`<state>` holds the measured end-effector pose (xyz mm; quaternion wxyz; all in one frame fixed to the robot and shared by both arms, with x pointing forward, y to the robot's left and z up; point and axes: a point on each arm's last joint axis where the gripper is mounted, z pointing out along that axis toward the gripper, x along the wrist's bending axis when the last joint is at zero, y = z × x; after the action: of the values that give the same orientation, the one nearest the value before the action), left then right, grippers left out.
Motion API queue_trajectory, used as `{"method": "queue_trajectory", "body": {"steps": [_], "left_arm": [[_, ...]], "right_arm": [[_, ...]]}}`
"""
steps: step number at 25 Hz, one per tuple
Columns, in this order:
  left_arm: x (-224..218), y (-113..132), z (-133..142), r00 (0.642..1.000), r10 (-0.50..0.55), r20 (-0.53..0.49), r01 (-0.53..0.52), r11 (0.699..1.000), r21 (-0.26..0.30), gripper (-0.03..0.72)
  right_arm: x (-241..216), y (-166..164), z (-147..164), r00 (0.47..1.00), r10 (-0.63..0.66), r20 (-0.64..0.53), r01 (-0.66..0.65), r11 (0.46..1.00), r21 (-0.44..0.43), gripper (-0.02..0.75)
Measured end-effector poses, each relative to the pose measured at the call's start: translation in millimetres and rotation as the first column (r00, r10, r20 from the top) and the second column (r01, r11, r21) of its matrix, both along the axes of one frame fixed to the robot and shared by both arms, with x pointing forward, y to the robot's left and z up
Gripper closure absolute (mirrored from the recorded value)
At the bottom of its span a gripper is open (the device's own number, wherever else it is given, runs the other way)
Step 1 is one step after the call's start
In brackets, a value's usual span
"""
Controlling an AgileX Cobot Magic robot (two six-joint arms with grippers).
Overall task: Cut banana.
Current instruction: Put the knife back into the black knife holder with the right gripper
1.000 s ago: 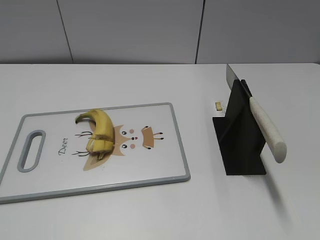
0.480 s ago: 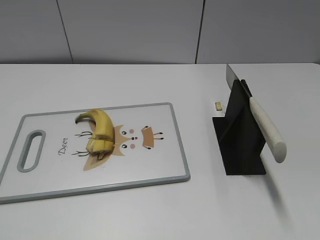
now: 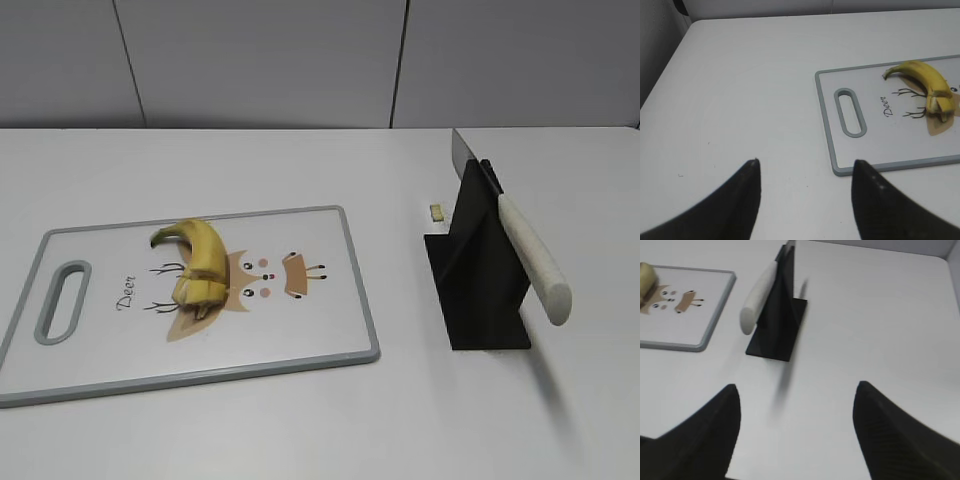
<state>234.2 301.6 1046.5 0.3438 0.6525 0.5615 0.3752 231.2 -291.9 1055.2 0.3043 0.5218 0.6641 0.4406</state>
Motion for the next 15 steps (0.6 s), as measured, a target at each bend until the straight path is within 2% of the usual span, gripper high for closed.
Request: {"method": "queue_trajectory", "body": {"steps": [6,15], "left_arm": [[0.0,0.0,0.0,1.000,0.000,0.000,0.000,1.000,0.000,0.135],[0.0,0.0,0.0,1.000,0.000,0.000,0.000,1.000,0.000,0.135]], "right_arm": [[1.5,1.2,0.0,0.985,-0.171,0.000,0.171,0.985,0.000,0.193],[1.6,1.3,0.0,0.983,-0.183,0.000,0.183,0.983,0.002,0.193]]}}
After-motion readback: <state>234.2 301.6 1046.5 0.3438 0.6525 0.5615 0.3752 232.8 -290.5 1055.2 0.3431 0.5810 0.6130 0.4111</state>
